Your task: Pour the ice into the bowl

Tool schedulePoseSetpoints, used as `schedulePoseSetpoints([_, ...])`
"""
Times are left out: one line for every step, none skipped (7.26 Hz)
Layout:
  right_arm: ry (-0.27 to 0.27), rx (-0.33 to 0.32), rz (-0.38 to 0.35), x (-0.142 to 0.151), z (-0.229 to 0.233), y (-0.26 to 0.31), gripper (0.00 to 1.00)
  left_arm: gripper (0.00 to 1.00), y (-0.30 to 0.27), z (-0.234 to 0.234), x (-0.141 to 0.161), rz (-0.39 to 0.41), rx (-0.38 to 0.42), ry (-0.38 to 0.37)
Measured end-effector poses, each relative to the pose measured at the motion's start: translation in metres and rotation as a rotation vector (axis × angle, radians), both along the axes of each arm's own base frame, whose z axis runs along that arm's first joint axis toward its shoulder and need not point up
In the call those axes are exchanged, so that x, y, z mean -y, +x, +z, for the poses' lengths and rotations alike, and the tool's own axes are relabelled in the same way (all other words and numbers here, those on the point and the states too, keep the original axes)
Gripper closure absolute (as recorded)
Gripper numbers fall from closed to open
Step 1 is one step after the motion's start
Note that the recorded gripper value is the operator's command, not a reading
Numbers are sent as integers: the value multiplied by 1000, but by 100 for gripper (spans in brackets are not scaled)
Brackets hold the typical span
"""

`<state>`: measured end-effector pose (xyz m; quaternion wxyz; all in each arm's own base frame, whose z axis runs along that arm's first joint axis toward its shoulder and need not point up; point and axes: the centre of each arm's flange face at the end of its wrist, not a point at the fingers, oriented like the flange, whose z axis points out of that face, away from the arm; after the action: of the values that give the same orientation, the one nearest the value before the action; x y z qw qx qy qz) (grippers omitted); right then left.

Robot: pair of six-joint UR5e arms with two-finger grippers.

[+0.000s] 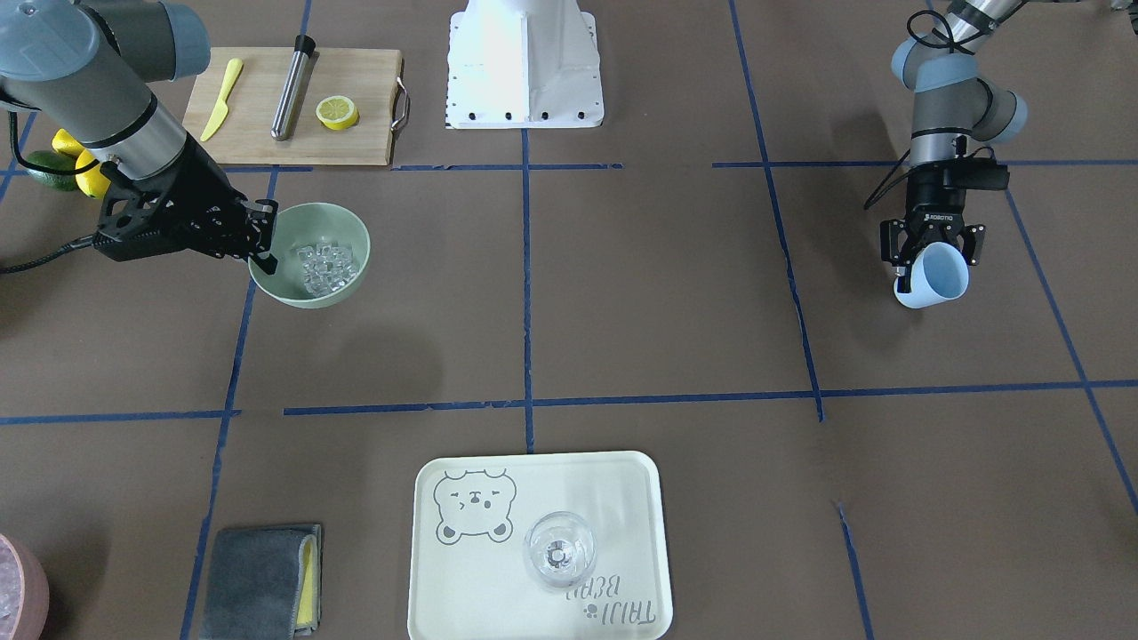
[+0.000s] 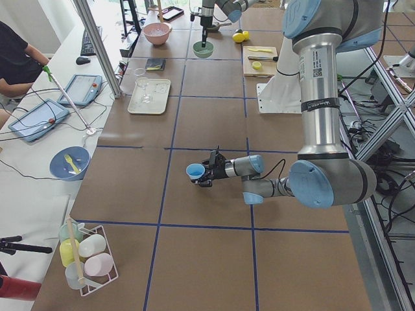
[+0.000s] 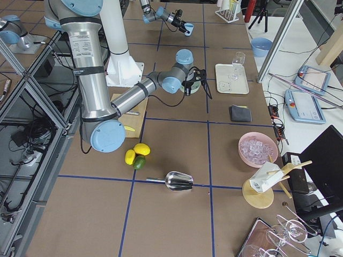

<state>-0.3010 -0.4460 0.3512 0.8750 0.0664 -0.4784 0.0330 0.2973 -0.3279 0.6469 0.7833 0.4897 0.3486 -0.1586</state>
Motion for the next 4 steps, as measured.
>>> schedulePoseSetpoints([0,-7,-2,-2,5,3,100,0,-4,3,-2,13,4,-6])
schedulePoseSetpoints([0,-14,-5,-5,10,6,100,0,-9,6,-5,23,11,-13])
schedulePoseSetpoints([5,-19,-10,-7,13,9,100,0,-14,7,-7,30,16,-16])
schedulePoseSetpoints([6,-22,-12,-9,15,11,100,0,-22,1,-11,47,14,-14])
